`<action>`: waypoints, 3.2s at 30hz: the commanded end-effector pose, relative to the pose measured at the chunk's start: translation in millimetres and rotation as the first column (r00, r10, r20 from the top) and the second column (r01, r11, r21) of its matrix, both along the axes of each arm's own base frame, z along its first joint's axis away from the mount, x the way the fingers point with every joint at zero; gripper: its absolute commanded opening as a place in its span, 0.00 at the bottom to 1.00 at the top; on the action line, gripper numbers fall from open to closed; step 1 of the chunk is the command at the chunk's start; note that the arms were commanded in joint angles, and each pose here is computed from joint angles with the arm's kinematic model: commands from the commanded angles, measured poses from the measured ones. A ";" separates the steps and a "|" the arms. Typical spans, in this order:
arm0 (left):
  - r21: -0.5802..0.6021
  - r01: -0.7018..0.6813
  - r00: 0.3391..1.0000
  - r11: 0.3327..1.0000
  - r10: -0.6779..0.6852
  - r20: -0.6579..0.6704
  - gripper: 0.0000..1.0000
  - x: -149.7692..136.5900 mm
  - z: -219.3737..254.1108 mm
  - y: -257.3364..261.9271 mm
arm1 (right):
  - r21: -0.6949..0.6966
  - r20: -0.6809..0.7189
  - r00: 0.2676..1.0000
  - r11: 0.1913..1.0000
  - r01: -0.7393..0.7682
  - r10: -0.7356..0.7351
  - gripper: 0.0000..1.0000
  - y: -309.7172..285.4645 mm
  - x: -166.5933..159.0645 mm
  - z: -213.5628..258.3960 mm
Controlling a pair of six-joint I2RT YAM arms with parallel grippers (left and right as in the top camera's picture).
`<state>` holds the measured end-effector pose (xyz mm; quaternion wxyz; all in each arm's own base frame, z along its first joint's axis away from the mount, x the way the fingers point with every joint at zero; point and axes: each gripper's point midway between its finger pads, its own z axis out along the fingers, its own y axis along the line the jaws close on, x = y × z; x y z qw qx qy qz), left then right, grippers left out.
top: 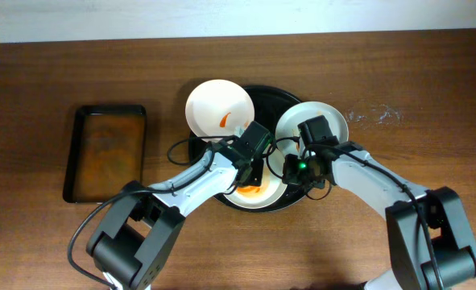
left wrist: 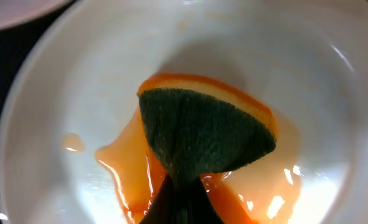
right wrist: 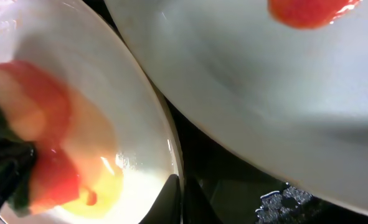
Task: Clean dirty plates on tray and stack at the side
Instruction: 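Scrub the front white plate with the sponge in the left gripper, then lift the front plate with the right gripper and set it right of the tray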
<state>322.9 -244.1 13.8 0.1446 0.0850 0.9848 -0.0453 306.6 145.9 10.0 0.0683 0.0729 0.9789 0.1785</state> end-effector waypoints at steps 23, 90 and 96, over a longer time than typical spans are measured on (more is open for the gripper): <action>-0.467 0.062 0.970 0.882 -0.164 -0.181 0.01 -29.6 40.3 -57.7 | -0.044 -0.052 0.999 0.999 -0.007 0.005 0.04 -4.7 -11.2 -14.6; -0.052 -0.242 0.924 0.969 0.247 0.291 0.01 42.8 108.4 140.6 | -0.224 0.221 0.968 0.973 -0.064 0.115 0.04 -30.0 24.3 73.5; -0.052 -0.246 0.923 0.968 0.251 0.291 0.01 43.3 108.3 142.2 | -0.432 0.256 0.951 0.900 -0.049 0.175 0.04 -60.4 28.1 101.7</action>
